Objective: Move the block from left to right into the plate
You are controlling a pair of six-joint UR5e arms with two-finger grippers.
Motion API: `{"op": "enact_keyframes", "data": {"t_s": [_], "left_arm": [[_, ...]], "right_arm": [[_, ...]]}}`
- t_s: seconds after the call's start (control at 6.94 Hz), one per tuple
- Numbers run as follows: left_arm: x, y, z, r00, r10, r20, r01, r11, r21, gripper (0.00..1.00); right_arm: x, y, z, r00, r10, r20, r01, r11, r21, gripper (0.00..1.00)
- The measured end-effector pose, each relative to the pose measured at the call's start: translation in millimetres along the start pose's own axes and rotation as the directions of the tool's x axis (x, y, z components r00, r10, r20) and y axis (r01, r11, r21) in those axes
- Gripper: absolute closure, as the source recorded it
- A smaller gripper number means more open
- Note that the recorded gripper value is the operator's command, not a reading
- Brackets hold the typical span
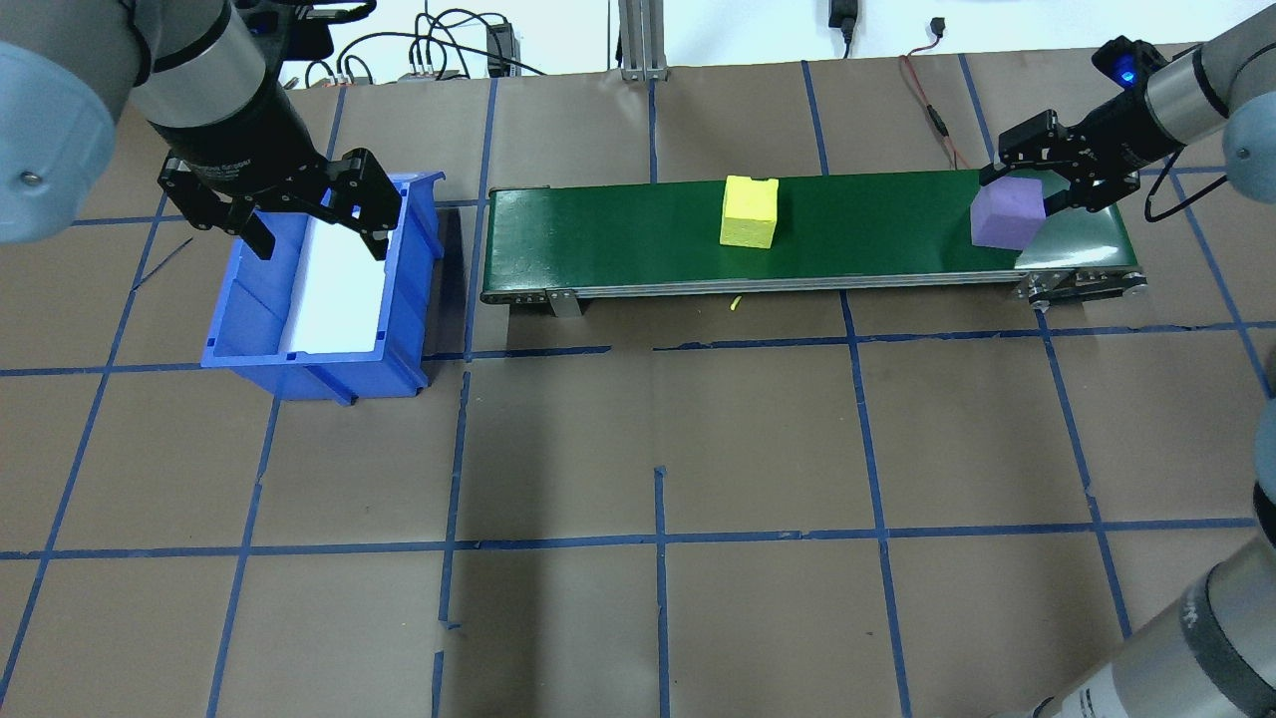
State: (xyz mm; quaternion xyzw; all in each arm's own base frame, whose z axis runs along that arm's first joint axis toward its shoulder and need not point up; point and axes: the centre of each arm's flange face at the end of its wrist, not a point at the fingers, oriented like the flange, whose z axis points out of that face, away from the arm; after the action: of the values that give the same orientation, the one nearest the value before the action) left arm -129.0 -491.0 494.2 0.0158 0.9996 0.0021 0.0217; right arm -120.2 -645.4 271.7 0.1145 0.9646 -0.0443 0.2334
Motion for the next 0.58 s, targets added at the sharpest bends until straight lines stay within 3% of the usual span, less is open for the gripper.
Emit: {"op": "enact_keyframes", "data": {"t_s": [0.14, 0.29, 0.43, 0.58], "left_arm": [[0.0, 0.1, -0.3, 1.0, 0.0, 0.0, 0.0, 1.0, 0.001, 0.0], [-0.1, 0.2, -0.6, 1.0, 0.0, 0.001, 0.0, 1.0, 0.001, 0.0], [-0.2, 0.1, -0.7, 1.0, 0.001, 0.002, -0.001, 1.0, 0.001, 0.0], [-0.1, 0.1, -0.7, 1.0, 0.0, 0.001, 0.0, 1.0, 0.001, 0.0]], "right_arm": [[4.1, 0.7, 1.9, 0.999, 0.002, -0.032, -0.003, 1.0, -0.007, 0.04], [7.1, 2.0, 3.4, 0.998, 0.004, -0.055, -0.005, 1.0, -0.014, 0.16], [8.4, 2.8, 4.6, 0.998, 0.006, -0.065, -0.007, 1.0, -0.018, 0.41], [8.9, 3.2, 4.6, 0.998, 0.007, -0.069, -0.008, 1.0, -0.019, 0.59]]}}
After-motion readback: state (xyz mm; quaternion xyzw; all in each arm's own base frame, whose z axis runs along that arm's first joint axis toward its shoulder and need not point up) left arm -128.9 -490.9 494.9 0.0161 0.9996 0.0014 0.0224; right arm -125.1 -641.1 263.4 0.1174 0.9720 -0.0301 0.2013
